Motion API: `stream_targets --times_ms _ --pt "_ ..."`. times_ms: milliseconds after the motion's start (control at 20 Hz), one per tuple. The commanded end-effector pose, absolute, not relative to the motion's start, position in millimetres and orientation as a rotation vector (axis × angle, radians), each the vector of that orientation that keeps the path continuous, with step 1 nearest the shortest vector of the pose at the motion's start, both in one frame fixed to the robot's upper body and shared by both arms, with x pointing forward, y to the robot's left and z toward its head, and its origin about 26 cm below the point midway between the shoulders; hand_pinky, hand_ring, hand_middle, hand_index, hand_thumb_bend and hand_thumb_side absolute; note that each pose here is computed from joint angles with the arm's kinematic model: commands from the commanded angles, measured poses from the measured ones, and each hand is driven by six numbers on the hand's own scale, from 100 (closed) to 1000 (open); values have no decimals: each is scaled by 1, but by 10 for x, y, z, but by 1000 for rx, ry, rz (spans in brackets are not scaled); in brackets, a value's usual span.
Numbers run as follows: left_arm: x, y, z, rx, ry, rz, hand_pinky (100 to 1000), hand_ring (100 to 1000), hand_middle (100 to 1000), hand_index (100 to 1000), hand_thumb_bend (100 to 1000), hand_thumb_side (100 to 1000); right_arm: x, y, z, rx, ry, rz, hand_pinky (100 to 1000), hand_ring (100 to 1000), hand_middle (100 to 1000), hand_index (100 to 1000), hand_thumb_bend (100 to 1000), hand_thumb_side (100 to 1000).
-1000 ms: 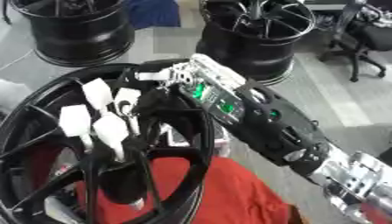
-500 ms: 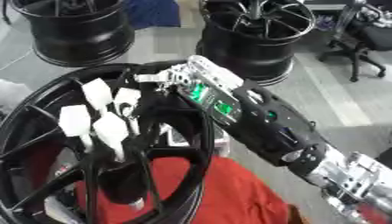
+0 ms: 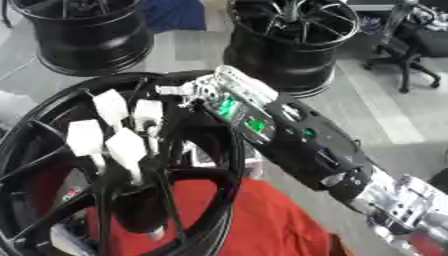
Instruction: Pull the pin out of the wheel hub.
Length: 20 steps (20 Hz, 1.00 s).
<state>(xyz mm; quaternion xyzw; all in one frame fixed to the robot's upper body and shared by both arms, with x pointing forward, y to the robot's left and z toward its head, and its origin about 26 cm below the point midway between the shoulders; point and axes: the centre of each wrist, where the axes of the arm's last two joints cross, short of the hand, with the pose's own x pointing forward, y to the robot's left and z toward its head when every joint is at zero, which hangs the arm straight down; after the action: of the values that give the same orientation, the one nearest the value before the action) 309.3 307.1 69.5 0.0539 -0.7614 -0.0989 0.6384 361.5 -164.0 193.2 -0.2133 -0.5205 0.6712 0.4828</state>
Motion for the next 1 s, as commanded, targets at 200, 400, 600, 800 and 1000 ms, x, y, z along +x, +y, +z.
stream_targets --times_ms 200,400,600,800,1000 --pt "3117 3068 797 124 -1770 -235 544 706 604 686 100 767 3630 -1677 2030 -579 -1370 1558 658 642 595 800 100 411" --pt "3119 3068 798 123 -1770 -233 544 706 604 686 100 768 3635 -1690 2034 -564 -1424 1501 665 626 535 710 100 388" --pt "3119 3069 798 124 -1769 -233 544 706 603 686 100 769 3644 -1713 2028 -529 -1451 1451 660 618 498 659 100 408" --pt "3117 3074 796 126 -1767 -232 544 707 603 686 100 769 3636 -1760 2081 -496 -1489 1399 654 611 489 649 100 391" --pt "3111 3086 788 131 -1762 -231 544 707 603 686 100 769 3585 -1862 2252 -484 -1551 1344 639 580 417 573 100 239"
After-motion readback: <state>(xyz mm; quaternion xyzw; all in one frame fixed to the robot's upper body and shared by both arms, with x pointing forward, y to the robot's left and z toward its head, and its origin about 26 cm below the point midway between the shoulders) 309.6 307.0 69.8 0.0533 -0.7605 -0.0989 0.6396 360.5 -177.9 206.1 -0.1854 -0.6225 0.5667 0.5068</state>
